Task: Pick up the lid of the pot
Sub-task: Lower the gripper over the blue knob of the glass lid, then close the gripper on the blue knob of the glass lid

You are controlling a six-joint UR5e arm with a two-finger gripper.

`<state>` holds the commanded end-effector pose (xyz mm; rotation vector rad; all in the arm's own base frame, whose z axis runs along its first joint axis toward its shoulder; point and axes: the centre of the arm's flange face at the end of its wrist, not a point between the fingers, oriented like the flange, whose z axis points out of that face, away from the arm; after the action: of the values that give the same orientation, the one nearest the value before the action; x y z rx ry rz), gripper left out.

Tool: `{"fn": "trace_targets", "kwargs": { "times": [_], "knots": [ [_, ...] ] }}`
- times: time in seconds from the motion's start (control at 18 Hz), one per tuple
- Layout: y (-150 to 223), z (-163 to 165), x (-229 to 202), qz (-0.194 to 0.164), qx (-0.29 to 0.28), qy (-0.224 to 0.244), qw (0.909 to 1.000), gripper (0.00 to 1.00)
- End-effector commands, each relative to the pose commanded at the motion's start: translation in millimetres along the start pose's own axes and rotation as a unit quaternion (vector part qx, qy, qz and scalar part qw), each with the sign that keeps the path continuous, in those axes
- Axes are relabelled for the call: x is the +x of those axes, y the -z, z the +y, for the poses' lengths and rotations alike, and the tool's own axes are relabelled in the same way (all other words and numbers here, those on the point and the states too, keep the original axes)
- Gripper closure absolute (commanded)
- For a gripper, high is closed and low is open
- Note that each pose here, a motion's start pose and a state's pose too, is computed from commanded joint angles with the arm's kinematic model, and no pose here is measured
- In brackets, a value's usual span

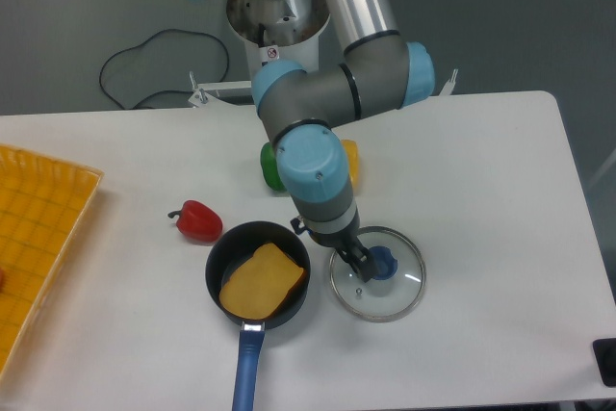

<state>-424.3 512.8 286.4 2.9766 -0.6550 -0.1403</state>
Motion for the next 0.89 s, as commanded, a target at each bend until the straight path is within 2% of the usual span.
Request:
{"fn": "trace_targets", "kwargs": {
  "times": [0.17, 0.33, 0.44, 0.72, 0.89],
  "knots": [
    [-10.3, 7.1, -4.2, 0.007, -0.002, -0.025, 0.9997, 0.00],
    [-16.5, 17.0, -6.6, 0.006, 0.004, -0.009, 0.9999, 0.00],
    [-25.3, 27.1, -15.4, 0.005, 0.031, 0.003, 0.9995, 0.00],
    [-35.0, 29.7, -23.5, 0.011, 0.045, 0.008, 0.9989, 0.00],
    [-51.6, 21.1, -26.6, 0.027, 0.071, 0.005, 0.9971, 0.00]
  ]
}}
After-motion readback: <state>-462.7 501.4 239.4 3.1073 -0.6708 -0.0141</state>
